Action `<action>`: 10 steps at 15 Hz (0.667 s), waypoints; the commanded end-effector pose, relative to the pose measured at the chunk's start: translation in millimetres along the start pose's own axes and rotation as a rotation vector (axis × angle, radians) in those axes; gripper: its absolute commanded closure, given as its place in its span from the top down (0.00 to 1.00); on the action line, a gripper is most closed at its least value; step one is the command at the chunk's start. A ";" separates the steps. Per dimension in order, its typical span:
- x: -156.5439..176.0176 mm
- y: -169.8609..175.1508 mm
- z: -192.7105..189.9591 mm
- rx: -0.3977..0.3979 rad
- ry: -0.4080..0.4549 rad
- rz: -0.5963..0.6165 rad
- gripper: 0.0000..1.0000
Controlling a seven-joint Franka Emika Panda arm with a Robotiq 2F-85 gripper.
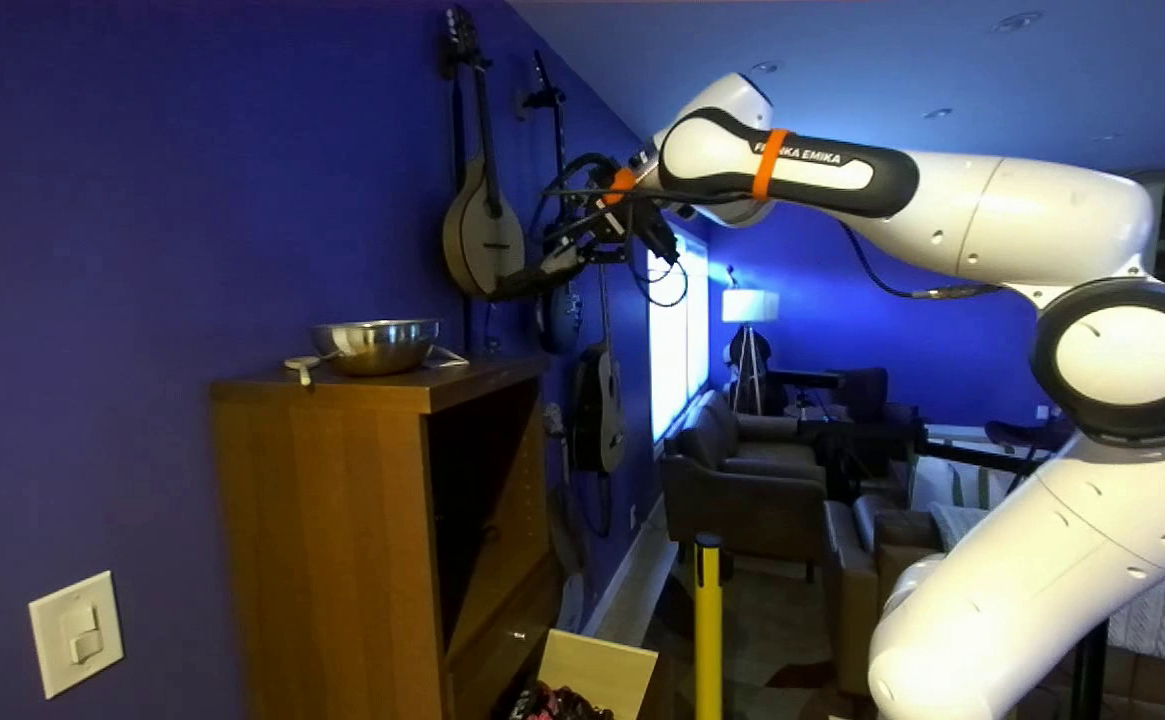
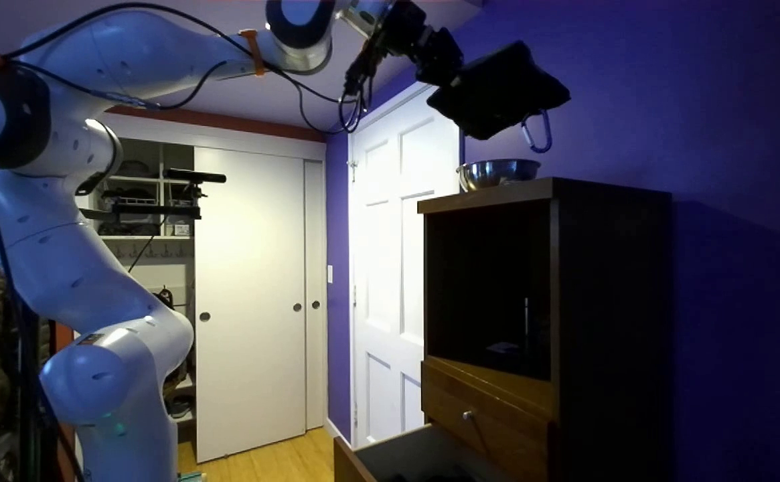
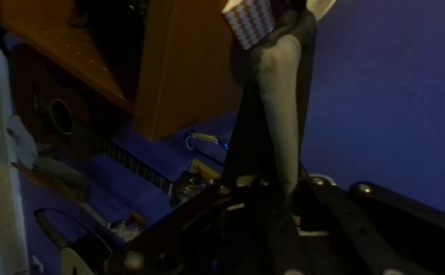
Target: Put the grey bag in the open drawer
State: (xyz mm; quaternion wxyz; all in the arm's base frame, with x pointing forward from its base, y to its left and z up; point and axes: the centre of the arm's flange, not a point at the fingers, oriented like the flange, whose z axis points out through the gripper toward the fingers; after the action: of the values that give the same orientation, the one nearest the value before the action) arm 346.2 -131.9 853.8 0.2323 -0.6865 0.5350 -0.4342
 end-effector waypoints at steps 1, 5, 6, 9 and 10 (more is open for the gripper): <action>-30.5 34.3 -65.3 -0.157 -0.082 -0.122 0.03; -64.5 64.1 -55.7 -0.335 -0.294 -0.205 0.03; -72.0 67.4 -36.7 -0.366 -0.350 -0.223 0.03; -95.1 82.1 36.6 -0.461 -0.490 -0.288 0.03; -104.3 88.5 60.7 -0.511 -0.522 -0.318 0.03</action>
State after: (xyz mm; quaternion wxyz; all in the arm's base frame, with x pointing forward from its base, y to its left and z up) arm 294.7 -74.1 764.1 0.1309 -0.8555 0.4653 -0.1858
